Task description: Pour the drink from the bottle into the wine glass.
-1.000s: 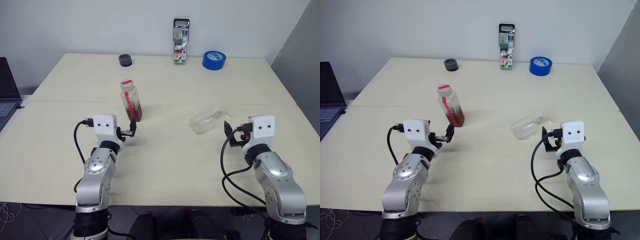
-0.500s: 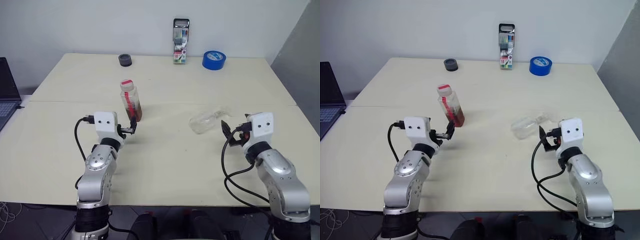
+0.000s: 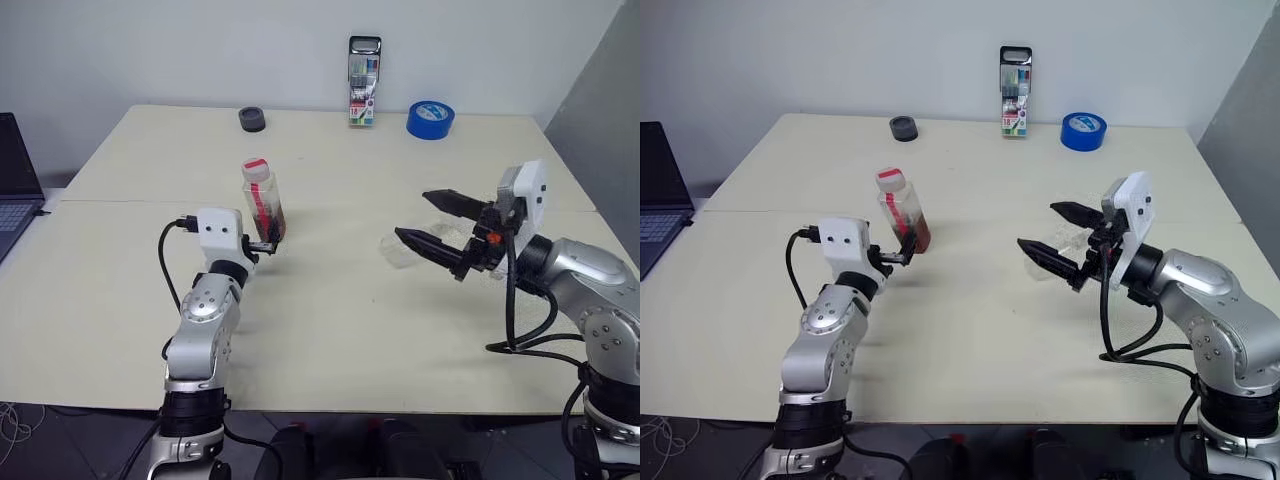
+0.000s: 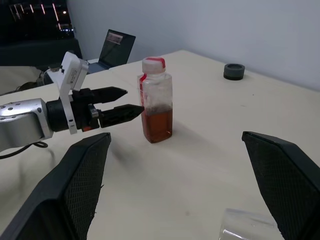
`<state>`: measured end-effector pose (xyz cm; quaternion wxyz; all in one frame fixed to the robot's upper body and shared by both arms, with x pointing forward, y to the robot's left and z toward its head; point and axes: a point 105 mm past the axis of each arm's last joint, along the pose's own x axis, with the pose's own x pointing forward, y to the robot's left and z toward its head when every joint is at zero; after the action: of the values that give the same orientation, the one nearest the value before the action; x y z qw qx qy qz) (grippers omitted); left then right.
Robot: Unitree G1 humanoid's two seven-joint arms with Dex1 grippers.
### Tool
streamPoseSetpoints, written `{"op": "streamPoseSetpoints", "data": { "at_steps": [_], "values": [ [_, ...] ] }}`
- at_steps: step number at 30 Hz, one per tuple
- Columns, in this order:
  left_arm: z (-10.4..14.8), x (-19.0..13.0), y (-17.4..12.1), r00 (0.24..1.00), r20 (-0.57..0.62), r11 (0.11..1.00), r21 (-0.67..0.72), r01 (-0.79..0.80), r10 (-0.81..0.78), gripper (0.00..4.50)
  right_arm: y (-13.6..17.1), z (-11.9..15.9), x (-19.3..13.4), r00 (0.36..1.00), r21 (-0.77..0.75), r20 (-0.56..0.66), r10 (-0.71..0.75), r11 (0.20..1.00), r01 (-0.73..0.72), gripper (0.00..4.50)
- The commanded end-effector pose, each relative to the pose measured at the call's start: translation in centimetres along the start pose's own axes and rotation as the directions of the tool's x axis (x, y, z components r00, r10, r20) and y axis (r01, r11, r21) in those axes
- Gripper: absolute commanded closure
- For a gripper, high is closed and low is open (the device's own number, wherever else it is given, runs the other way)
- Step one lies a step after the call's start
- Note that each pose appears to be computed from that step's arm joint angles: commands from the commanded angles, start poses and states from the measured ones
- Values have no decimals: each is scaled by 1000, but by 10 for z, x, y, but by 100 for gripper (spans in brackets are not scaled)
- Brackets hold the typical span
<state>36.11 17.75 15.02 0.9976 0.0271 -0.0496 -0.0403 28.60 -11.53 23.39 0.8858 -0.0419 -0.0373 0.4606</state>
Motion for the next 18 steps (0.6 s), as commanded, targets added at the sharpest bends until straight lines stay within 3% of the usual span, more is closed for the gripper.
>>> {"op": "streamPoseSetpoints", "data": {
  "at_steps": [1,18],
  "values": [
    [14,3,1,998,56,1000,24,6,-7,2,5,11,2,999,-31,30,30,999,-29,0],
    [31,38,-6,992,104,996,54,73,-78,2,7,10,6,999,-28,41,16,999,-14,0]
  ]
}}
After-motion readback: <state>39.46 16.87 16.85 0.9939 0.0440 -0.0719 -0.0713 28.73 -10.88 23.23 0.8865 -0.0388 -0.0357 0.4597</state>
